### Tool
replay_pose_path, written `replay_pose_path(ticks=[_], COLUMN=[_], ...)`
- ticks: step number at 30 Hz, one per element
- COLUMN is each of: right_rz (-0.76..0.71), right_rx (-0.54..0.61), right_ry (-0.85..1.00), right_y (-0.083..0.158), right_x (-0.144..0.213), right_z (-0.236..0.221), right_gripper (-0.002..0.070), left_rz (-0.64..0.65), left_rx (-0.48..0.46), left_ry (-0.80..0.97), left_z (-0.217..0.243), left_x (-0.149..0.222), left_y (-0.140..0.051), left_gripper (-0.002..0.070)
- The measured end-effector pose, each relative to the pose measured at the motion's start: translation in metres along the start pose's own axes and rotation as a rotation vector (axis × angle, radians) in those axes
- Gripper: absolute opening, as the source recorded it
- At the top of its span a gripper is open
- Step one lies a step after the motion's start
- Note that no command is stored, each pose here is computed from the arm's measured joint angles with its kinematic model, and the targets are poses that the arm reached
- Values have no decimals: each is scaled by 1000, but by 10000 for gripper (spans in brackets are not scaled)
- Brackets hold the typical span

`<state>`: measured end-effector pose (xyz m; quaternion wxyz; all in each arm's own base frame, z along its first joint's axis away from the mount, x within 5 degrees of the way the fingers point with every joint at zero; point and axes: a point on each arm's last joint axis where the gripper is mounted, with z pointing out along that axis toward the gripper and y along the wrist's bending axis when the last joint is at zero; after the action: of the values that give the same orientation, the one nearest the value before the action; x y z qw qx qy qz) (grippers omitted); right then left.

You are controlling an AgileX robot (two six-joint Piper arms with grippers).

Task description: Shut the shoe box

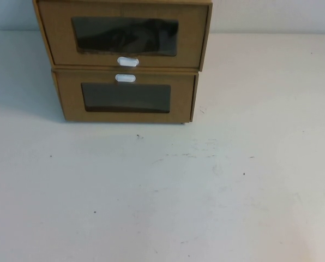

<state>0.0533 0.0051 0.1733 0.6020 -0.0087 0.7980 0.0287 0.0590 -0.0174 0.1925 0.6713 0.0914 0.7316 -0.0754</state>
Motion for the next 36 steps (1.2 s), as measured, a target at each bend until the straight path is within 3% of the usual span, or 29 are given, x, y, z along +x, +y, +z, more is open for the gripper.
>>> replay_pose_path(ticks=[15,24,28,36], right_rz=[0,0,0,0], right_rx=[0,0,0,0], right_ry=[2,2,2,1], right_y=[0,0,0,0], right_x=[0,0,0,0], right_z=[0,0,0,0], right_gripper=[-12,-12,-12,-12], left_rz=[6,102,46,66], left_rx=[0,-59,-105,-130], left_ry=[0,13,81,213], left_z=[0,-3,-5,-7], left_x=[0,2,9,21], left_y=[0,5,9,12], left_gripper=[-5,-5,-5,-5])
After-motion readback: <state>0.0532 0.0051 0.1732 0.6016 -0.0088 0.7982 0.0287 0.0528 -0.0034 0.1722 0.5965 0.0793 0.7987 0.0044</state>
